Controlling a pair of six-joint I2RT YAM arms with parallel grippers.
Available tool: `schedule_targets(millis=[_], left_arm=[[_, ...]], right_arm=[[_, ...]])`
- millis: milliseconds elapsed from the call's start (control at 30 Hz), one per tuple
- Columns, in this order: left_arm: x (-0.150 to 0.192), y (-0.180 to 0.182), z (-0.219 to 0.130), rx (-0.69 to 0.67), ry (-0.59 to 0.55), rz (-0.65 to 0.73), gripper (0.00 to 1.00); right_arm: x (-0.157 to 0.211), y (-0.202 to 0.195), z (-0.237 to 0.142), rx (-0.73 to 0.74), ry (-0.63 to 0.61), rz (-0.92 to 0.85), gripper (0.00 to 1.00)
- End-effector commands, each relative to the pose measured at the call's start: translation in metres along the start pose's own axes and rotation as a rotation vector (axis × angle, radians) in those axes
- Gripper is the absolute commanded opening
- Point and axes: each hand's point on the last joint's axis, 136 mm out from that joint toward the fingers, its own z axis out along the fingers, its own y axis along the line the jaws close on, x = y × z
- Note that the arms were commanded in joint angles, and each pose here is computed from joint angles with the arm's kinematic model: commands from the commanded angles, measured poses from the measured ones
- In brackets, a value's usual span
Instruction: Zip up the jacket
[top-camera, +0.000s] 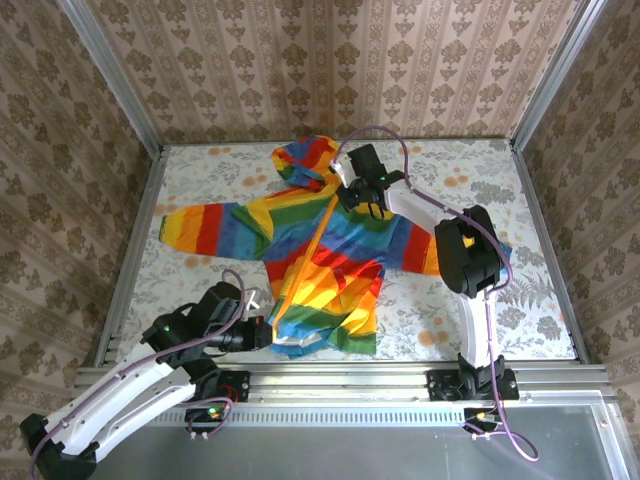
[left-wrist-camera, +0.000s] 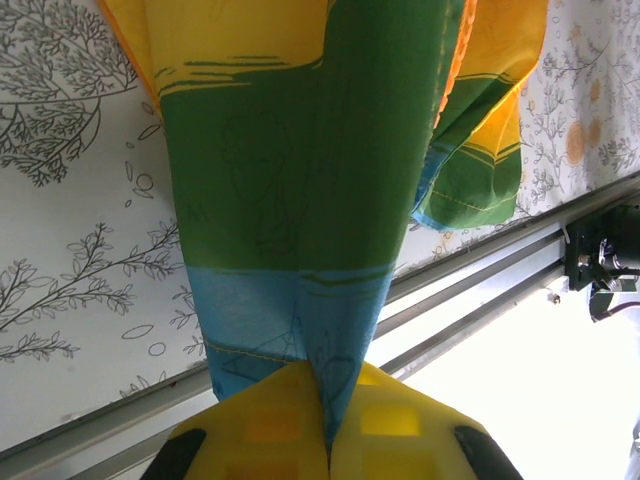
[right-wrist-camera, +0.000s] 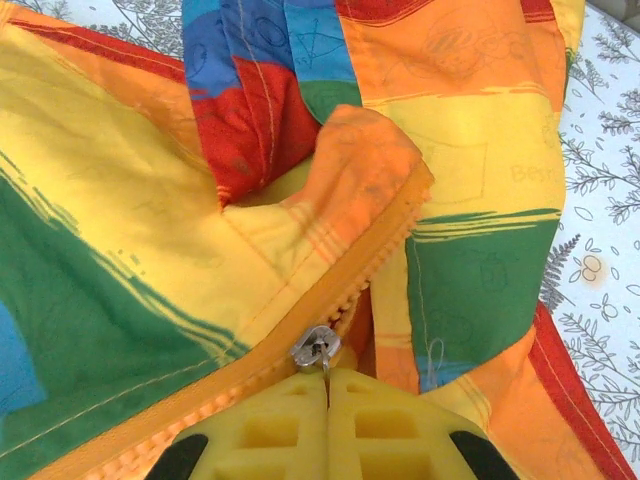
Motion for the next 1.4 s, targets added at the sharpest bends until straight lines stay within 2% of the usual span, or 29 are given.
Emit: schedule_targets(millis=[0,533,1133,1233,1367], left_arm=[[0.012,-0.002,-0.009,0.001,0.049,-0.022,0.00],[0.018,0.008,-0.002,-0.015,0.062,-0.071,0.00],[0.003,0.008,0.020,-0.027,0.048,-0.088,0.00],[-0.004,0.012,0.024,-0.064,0.040,-0.096,0.00],[-0.009,0.037,0.023,-0.201,0.043,-0.174,0.00]], right_arm=[[-0.013,-0.020,0.006,0.061,-0.033,0.015,0.00],[-0.040,-0.073,0.014,0.073,-0.086,0.116,0.00],[-0.070,-0.118,0.011,0.160,-0.094,0.049,0.00],[-0.073,-0.123,0.008,0.174,-0.101,0.042,0.00],[-0.073,-0.128,0.008,0.185,-0.105,0.057,0.00]])
